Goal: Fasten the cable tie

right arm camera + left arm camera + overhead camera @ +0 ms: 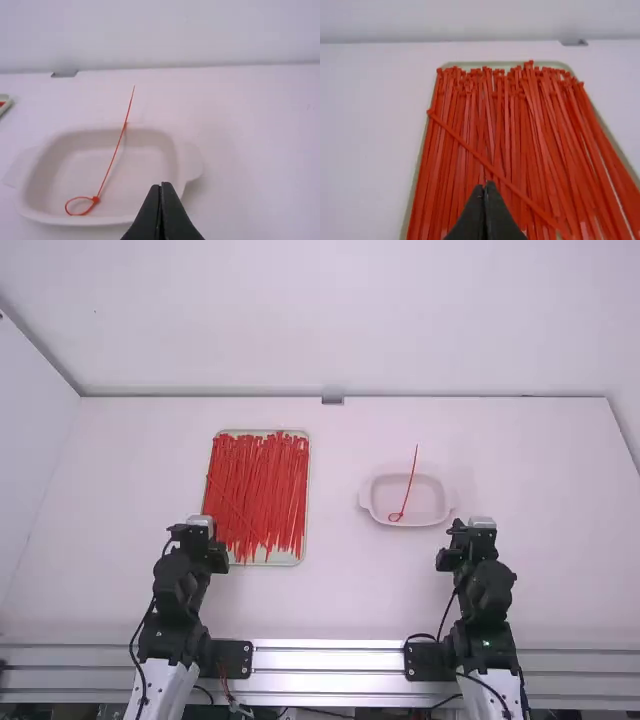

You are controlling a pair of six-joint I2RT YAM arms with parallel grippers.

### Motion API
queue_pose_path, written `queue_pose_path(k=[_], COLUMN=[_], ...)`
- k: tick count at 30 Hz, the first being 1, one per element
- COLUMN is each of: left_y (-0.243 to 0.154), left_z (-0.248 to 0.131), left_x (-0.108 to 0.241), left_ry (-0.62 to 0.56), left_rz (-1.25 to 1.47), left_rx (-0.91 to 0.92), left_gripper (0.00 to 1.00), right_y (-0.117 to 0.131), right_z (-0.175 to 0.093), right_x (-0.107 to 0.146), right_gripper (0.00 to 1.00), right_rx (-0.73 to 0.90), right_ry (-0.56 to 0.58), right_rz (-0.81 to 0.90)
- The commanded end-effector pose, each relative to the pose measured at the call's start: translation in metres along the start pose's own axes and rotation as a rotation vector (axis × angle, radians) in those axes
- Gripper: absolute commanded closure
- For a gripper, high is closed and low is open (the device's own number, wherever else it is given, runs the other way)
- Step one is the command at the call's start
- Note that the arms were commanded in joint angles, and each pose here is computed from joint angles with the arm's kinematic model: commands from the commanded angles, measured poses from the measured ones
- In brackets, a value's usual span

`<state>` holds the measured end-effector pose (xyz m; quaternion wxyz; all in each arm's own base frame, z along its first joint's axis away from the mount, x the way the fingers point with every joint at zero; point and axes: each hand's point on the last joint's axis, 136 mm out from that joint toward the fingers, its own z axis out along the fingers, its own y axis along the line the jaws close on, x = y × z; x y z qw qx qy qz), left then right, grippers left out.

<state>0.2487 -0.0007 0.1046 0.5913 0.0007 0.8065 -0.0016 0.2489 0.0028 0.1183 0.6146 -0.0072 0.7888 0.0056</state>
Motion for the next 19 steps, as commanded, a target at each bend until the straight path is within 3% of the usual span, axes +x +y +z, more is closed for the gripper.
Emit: queue_pose_path(k=[1, 12, 19], left_y=[0.001, 0.001, 0.001], left_z=[-0.002, -0.011, -0.016], left_x=[-0.003, -0.03, -0.04], left_ry=[-0.025, -0.152, -0.2], left_rz=[0.001, 0.001, 0.001], left_rx=[-0.003, -0.003, -0.003], left_gripper=[1.0, 1.0, 1.0], right_y=[0.0, 0.0, 0.0], right_z=[-0.001, -0.01, -0.01], right_x=[-0.002, -0.027, -0.028], right_gripper=[1.0, 1.0, 1.0], right_rx=[0.002, 0.002, 0.002], right_ry=[-0.02, -0.137, -0.142], right_rz=[0.004, 0.002, 0.002])
